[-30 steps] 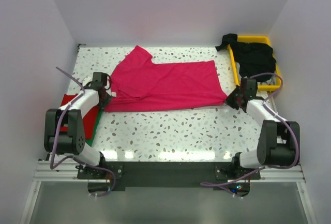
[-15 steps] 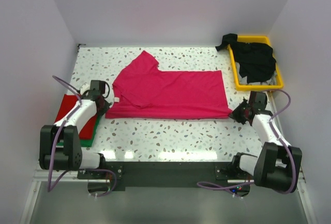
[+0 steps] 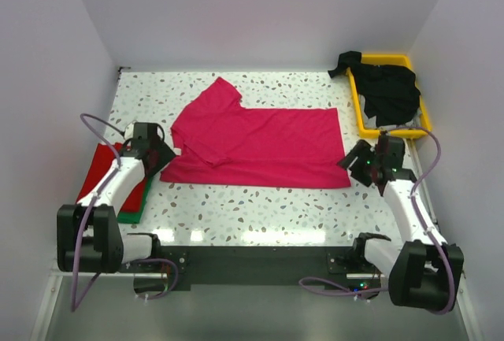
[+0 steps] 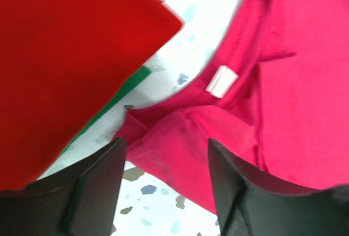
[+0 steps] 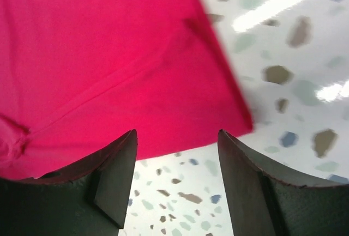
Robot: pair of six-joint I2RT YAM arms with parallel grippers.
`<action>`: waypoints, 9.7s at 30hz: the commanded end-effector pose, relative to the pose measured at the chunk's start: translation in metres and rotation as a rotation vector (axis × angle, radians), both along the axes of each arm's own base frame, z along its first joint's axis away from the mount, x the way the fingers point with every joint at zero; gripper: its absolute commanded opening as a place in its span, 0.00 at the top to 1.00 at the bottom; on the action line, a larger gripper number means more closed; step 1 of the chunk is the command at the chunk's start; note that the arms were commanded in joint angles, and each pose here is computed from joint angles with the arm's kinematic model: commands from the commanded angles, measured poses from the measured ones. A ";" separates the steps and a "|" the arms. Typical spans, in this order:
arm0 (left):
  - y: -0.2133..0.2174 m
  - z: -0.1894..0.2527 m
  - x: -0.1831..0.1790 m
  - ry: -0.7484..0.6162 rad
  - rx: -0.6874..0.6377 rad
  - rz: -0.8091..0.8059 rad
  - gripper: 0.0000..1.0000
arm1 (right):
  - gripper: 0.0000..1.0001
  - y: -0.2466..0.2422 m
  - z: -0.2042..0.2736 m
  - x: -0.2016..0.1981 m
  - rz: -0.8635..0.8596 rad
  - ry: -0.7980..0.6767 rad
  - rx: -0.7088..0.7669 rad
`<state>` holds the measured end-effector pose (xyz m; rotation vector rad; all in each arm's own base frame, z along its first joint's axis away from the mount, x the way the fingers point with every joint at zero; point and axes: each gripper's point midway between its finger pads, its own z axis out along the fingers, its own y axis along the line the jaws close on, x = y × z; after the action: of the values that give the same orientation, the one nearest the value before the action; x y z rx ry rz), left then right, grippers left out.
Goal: Fold and stack the t-shirts
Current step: Fold the tshirt
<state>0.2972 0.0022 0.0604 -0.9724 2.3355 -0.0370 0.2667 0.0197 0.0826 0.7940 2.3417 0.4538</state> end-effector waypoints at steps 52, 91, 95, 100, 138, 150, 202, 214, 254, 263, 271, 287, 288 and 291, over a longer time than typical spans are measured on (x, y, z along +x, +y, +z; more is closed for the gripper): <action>-0.049 0.037 0.069 -0.184 -0.236 -0.116 0.46 | 0.63 0.436 -0.019 0.072 1.170 -0.374 -0.526; -0.051 0.000 0.120 -0.099 -0.209 -0.048 0.53 | 0.60 0.434 -0.031 0.057 1.238 -0.349 -0.494; -0.049 -0.007 0.120 -0.081 -0.200 -0.040 0.55 | 0.60 0.433 -0.030 0.056 1.242 -0.350 -0.491; -0.051 -0.012 0.123 -0.078 -0.204 -0.044 0.59 | 0.58 0.433 -0.030 0.055 1.245 -0.351 -0.487; -0.089 0.027 0.160 -0.177 -0.239 -0.180 1.00 | 0.95 0.411 -0.001 0.090 1.054 -0.384 -0.599; -0.105 0.059 0.176 -0.244 -0.266 -0.229 1.00 | 0.95 0.384 0.024 0.112 0.893 -0.413 -0.574; -0.117 0.030 0.076 -0.186 -0.357 -0.264 0.27 | 0.68 0.333 -0.023 0.080 0.969 -0.198 -0.396; -0.101 -0.001 0.052 -0.127 -0.329 -0.162 0.26 | 0.68 0.330 -0.045 0.073 0.980 -0.148 -0.448; -0.063 -0.033 0.014 -0.006 -0.183 -0.007 0.24 | 0.93 0.308 -0.024 0.091 0.865 -0.176 -0.553; -0.050 -0.031 0.002 0.003 -0.135 0.034 0.24 | 0.69 0.300 -0.011 0.092 0.826 -0.196 -0.531; -0.040 -0.024 -0.007 -0.005 -0.091 0.043 0.23 | 0.53 0.252 0.000 0.109 0.646 -0.174 -0.412; -0.047 0.135 0.149 -0.354 -0.031 -0.027 0.24 | 0.50 0.182 0.071 0.194 0.343 -0.284 -0.160; -0.049 0.153 0.165 -0.404 -0.013 -0.049 0.24 | 0.49 0.178 0.076 0.199 0.333 -0.296 -0.149; -0.061 0.167 0.208 -0.507 -0.002 -0.157 0.24 | 0.49 0.164 0.078 0.215 0.294 -0.313 -0.111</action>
<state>0.4691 -0.0582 0.2120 -0.8330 1.9849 -0.3173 0.4569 0.1840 0.1272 0.2504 2.2776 0.4171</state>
